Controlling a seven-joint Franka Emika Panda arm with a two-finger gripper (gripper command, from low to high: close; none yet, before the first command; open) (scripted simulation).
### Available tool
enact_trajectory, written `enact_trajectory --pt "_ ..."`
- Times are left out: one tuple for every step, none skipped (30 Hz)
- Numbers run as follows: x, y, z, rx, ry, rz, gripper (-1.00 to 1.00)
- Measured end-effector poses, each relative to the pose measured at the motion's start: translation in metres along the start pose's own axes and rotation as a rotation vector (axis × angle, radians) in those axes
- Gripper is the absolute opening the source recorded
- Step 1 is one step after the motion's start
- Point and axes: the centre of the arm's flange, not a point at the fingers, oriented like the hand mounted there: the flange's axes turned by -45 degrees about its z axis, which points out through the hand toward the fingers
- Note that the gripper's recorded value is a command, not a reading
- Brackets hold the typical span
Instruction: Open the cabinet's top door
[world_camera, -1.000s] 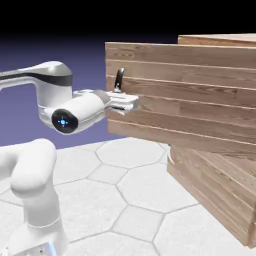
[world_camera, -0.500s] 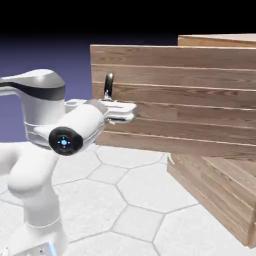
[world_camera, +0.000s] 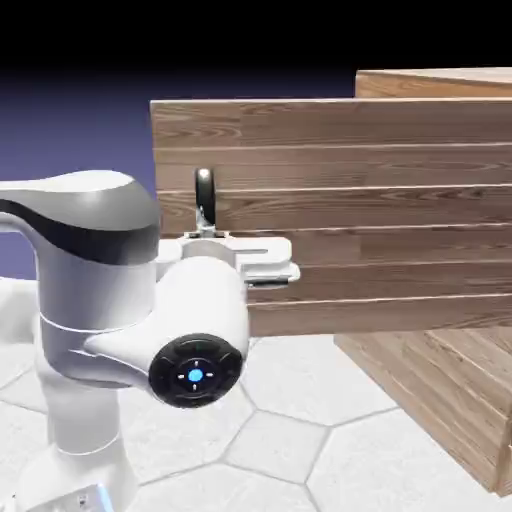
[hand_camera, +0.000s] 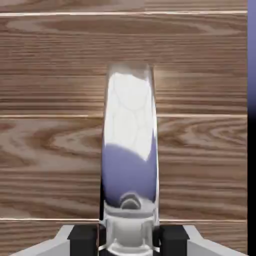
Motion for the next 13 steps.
enact_trajectory --pt "0.0 -0.003 -0.009 -0.019 0.0 0.0 -1.0" --pt "0.0 -0.006 -0.018 -0.038 0.0 0.0 -1.0" --pt "0.0 -0.009 -0.027 -0.056 0.0 0.0 -1.0" --pt "0.0 -0.012 -0.035 -0.074 0.0 0.0 -1.0" --pt "0.0 -0.016 -0.044 -0.092 0.0 0.0 -1.0" --pt "0.0 -0.019 -0.052 -0.11 0.0 0.0 -1.0" --pt "0.0 -0.023 -0.06 -0.127 0.0 0.0 -1.0" --pt "0.0 -0.026 -0.067 -0.144 0.0 0.0 -1.0" --pt "0.0 -0.03 -0.075 -0.161 0.0 0.0 -1.0" --pt "0.0 -0.033 -0.082 -0.177 0.0 0.0 -1.0" --pt "0.0 -0.037 -0.09 -0.193 0.0 0.0 -1.0" --pt "0.0 -0.041 -0.097 -0.209 0.0 0.0 -1.0" --pt "0.0 -0.045 -0.103 -0.225 0.0 0.0 -1.0"
